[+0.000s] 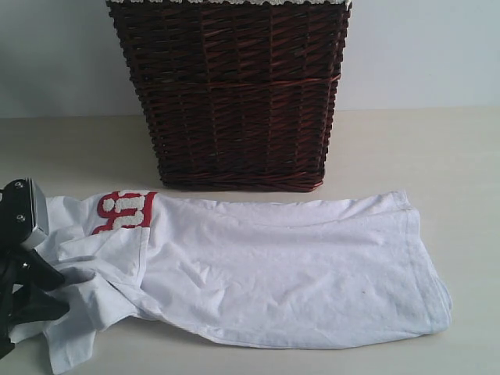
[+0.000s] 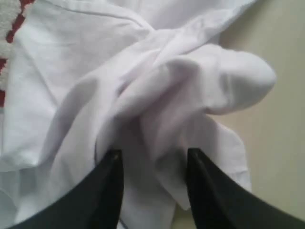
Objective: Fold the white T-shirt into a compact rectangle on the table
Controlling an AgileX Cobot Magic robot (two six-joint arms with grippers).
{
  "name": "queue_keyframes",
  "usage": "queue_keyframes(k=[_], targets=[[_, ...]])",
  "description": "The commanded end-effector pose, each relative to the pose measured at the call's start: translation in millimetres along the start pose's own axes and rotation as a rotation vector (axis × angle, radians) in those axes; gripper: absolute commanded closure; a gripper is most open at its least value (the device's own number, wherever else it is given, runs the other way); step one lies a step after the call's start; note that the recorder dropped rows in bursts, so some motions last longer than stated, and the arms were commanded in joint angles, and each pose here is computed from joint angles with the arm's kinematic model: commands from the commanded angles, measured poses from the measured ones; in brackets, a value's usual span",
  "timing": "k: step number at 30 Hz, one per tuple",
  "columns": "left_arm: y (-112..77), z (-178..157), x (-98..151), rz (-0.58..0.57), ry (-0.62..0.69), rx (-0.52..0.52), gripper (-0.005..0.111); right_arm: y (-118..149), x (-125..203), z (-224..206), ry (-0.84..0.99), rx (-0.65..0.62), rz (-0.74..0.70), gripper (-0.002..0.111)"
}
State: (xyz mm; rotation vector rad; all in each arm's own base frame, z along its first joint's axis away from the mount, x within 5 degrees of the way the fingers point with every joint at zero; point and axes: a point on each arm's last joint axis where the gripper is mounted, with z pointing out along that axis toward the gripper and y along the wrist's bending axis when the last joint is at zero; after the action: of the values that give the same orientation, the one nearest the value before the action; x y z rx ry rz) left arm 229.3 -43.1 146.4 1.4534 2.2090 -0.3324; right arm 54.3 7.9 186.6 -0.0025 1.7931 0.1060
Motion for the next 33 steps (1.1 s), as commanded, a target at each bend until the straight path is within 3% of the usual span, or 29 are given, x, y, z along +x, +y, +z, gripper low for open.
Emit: queue_keyframes(k=[1, 6, 15, 23, 27, 33], targets=[[-3.1, 5, 1, -0.023, -0.022, 0.045, 0.076, 0, 1, 0, -0.005, 0.0, -0.006, 0.108], [-11.4, 11, 2, -0.015, -0.04, 0.165, 0.107, 0, 1, 0, -0.005, 0.0, -0.006, 0.108], [-27.6, -1, 3, 0.03, 0.005, 0.309, 0.107, 0, 1, 0, -0.005, 0.0, -0.006, 0.108], [-44.7, -19, 14, 0.223, 0.131, 0.488, 0.107, 0, 1, 0, -0.005, 0.0, -0.006, 0.108], [-35.0, -23, 16, 0.301, 0.199, 0.466, 0.107, 0, 1, 0, -0.005, 0.0, -0.006, 0.108], [-1.2, -31, -5, 0.344, 0.178, 0.28, 0.107, 0, 1, 0, -0.005, 0.0, -0.006, 0.108]])
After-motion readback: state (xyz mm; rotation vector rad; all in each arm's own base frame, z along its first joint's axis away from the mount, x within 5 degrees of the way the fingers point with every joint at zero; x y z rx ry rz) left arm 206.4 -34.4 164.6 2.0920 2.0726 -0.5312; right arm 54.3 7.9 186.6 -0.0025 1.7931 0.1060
